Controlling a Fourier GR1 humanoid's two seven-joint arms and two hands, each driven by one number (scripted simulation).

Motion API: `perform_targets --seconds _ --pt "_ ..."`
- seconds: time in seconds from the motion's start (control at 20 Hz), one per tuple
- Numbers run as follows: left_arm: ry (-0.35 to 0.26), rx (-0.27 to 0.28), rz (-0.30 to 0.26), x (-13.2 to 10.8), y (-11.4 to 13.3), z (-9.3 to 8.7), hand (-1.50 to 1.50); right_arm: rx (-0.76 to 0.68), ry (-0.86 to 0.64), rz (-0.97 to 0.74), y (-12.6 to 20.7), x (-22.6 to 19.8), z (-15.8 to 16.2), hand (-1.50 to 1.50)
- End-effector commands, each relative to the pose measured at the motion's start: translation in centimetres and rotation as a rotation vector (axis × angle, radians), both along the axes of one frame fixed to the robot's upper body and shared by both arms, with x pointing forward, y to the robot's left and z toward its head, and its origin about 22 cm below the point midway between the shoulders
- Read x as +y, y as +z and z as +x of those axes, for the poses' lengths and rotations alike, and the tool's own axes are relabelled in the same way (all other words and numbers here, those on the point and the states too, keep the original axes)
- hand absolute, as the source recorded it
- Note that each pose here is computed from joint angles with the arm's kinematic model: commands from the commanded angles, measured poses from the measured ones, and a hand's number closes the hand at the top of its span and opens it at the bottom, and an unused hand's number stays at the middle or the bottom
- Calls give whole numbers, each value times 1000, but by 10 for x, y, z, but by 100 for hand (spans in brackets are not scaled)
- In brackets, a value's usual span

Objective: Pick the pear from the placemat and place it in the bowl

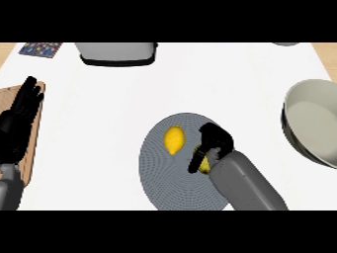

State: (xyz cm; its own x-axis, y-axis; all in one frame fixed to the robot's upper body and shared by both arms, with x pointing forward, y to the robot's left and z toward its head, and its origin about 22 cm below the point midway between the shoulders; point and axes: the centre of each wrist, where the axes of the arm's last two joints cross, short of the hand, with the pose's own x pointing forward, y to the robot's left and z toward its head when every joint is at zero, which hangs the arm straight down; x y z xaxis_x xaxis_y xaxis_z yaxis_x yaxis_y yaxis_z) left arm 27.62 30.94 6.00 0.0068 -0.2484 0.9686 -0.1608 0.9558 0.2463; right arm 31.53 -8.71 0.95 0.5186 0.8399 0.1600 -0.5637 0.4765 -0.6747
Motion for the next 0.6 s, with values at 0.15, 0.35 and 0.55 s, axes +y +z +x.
perform_targets --seconds 0.15,0.35,0.55 --pt "-4 12 11 -10 6 6 0 40 0 23 -25 8 -12 150" --pt "-13 1 12 -3 13 9 0 -5 -28 12 -25 1 5 150" --pt "-24 1 3 -5 15 13 0 -39 -33 -11 -24 8 8 150"
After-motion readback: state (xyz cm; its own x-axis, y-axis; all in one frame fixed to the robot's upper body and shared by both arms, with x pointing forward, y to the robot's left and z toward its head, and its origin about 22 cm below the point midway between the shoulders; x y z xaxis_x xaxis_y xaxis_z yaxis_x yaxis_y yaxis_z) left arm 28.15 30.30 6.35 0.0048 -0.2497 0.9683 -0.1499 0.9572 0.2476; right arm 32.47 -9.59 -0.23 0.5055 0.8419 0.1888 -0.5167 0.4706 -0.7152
